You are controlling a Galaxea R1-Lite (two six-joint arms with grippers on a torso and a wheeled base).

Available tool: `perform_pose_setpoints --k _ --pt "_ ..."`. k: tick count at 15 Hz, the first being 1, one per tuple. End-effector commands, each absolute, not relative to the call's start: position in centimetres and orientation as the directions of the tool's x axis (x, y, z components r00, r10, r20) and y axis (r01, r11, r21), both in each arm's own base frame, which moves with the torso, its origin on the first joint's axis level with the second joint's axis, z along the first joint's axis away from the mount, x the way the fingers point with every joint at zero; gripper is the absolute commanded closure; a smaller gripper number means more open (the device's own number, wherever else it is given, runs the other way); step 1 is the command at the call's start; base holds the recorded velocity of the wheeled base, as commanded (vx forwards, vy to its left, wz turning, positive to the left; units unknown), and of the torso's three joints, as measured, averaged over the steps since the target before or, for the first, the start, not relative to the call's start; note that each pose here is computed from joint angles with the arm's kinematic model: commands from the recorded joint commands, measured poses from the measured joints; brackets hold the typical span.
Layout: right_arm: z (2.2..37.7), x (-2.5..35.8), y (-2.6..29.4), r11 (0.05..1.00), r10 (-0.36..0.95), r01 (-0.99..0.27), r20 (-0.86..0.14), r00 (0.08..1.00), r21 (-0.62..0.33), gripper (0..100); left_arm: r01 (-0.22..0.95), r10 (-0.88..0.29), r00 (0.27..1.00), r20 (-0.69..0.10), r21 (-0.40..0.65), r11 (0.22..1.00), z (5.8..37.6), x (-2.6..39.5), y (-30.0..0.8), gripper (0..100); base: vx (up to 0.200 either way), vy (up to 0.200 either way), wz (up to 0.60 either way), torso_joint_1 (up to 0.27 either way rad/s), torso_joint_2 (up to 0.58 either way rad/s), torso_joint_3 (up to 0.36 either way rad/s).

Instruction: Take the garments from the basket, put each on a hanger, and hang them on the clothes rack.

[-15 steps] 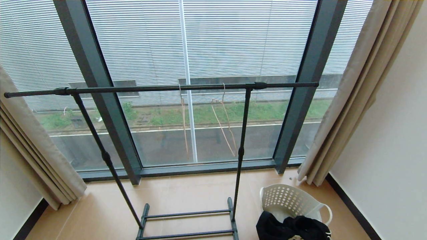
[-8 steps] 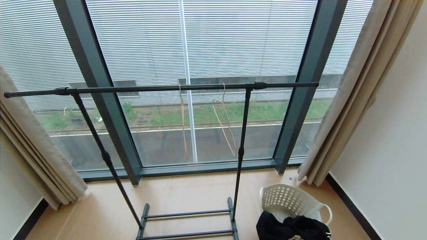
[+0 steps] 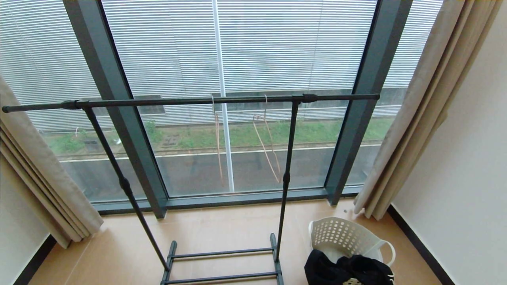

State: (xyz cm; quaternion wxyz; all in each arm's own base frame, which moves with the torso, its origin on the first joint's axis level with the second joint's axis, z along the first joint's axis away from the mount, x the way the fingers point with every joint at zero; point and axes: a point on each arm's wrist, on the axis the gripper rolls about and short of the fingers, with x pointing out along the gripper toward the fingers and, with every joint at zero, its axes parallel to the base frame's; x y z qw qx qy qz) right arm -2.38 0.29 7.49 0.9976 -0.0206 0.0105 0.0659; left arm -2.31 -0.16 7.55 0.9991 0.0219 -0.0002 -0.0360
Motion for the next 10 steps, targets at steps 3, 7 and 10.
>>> perform_pose_setpoints --k 3,7,10 --pt "7.5 -2.37 0.29 0.99 0.132 -0.132 -0.024 0.991 -0.04 0 0.069 -0.069 0.998 -0.003 0.041 0.997 7.54 -2.3 -0.16 0 0.0 0.0 0.0 -0.15 0.33 0.18" --pt "7.5 -2.37 0.29 0.99 0.132 -0.132 -0.024 0.991 -0.04 0 0.071 -0.071 0.998 -0.003 0.041 0.997 7.54 -2.3 -0.15 0 0.0 0.0 0.0 -0.149 0.34 0.183" --pt "7.5 -2.37 0.29 0.99 0.132 -0.132 -0.024 0.991 -0.04 0 0.071 -0.071 0.998 -0.003 0.041 0.997 7.54 -2.3 -0.15 0 0.0 0.0 0.0 -0.157 0.34 0.185"
